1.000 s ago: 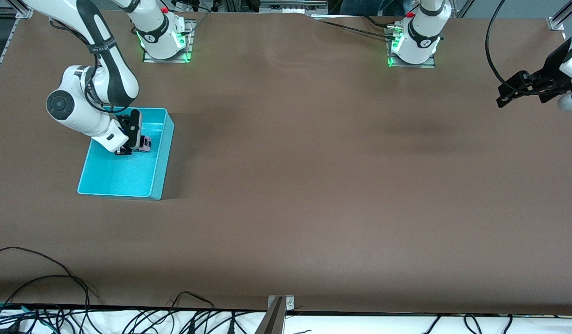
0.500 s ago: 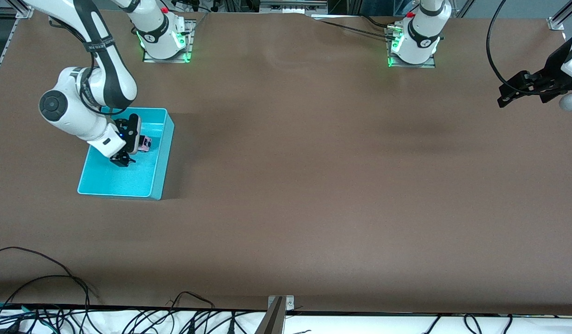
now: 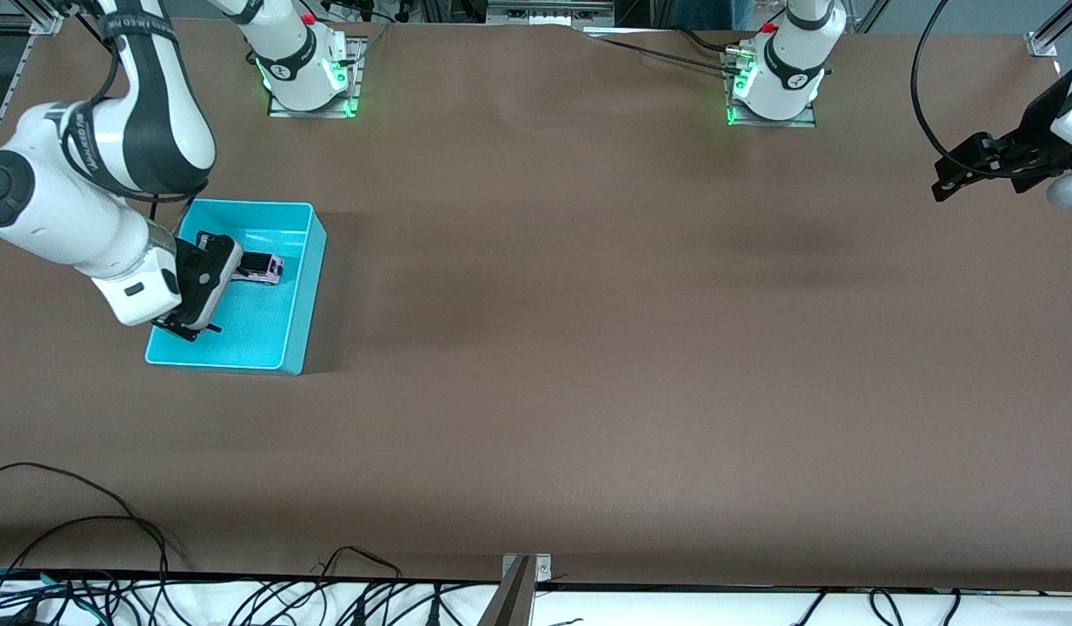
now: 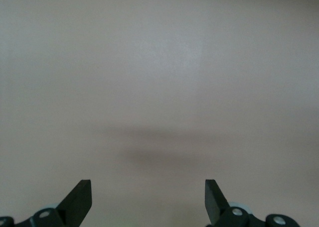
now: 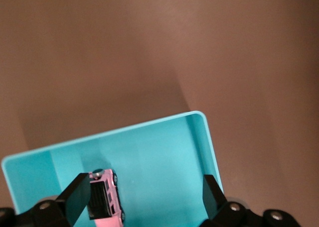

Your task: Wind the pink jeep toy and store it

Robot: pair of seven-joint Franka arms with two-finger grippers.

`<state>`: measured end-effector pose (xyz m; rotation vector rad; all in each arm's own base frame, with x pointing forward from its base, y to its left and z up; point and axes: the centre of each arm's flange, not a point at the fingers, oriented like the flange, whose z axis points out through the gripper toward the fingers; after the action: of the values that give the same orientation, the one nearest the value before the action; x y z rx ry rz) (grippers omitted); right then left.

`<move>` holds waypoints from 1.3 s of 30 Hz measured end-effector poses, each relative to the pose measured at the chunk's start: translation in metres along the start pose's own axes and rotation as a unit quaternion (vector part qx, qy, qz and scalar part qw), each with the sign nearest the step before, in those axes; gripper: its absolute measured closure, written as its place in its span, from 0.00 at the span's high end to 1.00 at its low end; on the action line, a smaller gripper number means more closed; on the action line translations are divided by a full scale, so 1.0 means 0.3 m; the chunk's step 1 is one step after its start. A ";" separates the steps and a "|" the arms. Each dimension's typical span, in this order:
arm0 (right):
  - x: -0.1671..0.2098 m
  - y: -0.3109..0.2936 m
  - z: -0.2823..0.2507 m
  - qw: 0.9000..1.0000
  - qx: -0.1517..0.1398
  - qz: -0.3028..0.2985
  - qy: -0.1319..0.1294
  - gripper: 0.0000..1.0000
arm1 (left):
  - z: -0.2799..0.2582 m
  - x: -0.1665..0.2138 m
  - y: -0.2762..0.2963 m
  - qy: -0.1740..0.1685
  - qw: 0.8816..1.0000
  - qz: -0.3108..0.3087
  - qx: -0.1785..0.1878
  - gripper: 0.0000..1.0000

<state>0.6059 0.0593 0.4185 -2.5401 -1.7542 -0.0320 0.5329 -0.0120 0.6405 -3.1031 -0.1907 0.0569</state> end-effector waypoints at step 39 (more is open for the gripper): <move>0.042 0.063 -0.369 0.854 -0.021 0.516 -0.054 1.00 | 0.000 0.000 0.001 0.000 1.000 0.000 0.000 1.00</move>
<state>0.6296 0.0581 0.5288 -3.1719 -0.1965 0.1216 0.5329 -0.0124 0.6405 -3.1031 -0.1896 0.0570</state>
